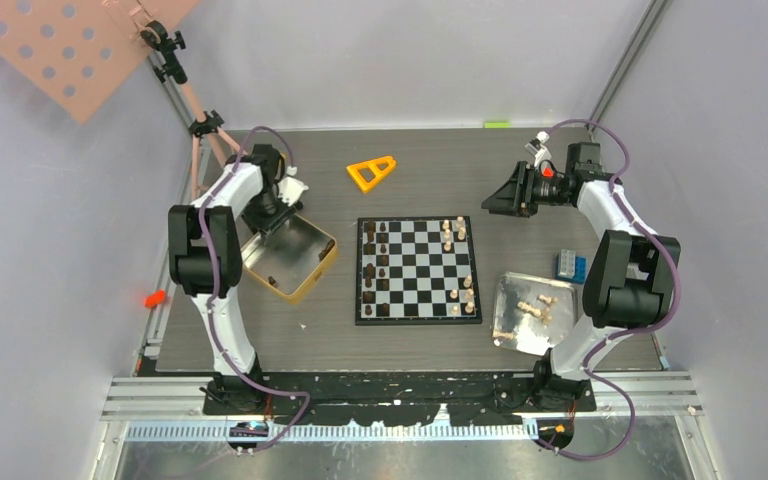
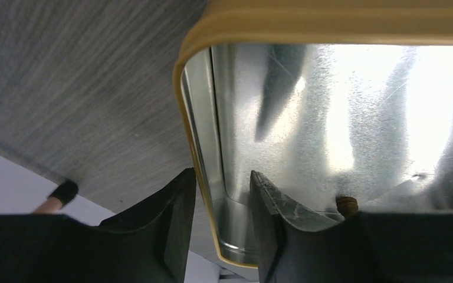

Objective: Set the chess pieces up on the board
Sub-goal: Adjust the storage box at the center of the board.

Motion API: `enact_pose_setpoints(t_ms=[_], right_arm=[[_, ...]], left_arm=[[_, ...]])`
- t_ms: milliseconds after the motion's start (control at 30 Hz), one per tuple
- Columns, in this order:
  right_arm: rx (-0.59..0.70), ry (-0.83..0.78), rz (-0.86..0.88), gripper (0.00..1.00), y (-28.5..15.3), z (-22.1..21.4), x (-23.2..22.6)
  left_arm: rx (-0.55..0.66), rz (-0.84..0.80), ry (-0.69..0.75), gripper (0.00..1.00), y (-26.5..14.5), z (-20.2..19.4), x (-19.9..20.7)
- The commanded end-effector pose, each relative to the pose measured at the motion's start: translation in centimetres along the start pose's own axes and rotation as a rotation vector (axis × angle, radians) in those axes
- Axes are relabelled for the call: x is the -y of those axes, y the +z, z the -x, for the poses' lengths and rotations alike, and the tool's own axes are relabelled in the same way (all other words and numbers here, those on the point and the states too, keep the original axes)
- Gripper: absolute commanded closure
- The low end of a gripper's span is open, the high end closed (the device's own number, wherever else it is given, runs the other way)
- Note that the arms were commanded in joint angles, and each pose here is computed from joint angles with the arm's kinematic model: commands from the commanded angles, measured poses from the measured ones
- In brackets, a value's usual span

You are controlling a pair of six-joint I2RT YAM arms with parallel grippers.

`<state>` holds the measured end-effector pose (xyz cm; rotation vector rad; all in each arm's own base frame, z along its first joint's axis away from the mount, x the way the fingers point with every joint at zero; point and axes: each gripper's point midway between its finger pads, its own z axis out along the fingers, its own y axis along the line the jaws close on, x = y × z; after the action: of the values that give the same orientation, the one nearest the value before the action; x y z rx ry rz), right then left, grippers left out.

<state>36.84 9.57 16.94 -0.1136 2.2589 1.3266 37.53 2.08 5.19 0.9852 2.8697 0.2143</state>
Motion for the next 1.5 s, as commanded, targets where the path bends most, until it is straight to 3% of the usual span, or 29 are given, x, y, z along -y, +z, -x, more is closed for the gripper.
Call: enact_pose_setpoints(t_ms=[0, 333, 533, 900, 1100, 1200, 1267, 1367, 1467], right_arm=[[0.028, -0.064, 0.001, 0.47, -0.7, 1.5, -0.8], [0.012, -0.040, -0.018, 0.47, -0.4, 1.4, 0.4], [0.003, -0.023, -0.027, 0.48, -0.3, 1.2, 0.8], [-0.006, -0.031, -0.036, 0.48, -0.1, 1.1, 1.5], [-0.009, -0.027, -0.037, 0.49, -0.1, 1.1, 1.6], [-0.007, -0.031, -0.038, 0.49, -0.1, 1.2, 1.4], [-0.005, -0.033, -0.038, 0.49, -0.2, 1.2, 1.3], [-0.002, -0.036, -0.037, 0.49, -0.3, 1.2, 1.1], [-0.001, -0.039, -0.034, 0.49, -0.3, 1.3, 1.0]], left_arm=[[0.101, -0.019, 0.108, 0.63, -1.5, 2.6, -0.9], [0.081, -0.079, 0.421, 0.88, -1.6, 4.5, 0.9], [0.079, -0.089, 0.560, 0.98, -1.4, 6.3, 2.2], [0.149, -0.088, 0.746, 1.00, -3.0, 7.7, 6.2], [0.206, -0.013, 0.712, 0.75, -4.1, 8.5, 6.0], [0.238, 0.050, 0.600, 0.66, -5.5, 8.6, 4.3], [0.272, 0.062, 0.494, 0.56, -6.5, 8.4, 3.3], [0.342, -0.041, 0.342, 0.43, -7.8, 7.2, 3.8], [0.338, -0.145, 0.227, 0.41, -8.2, 4.4, 4.6]])
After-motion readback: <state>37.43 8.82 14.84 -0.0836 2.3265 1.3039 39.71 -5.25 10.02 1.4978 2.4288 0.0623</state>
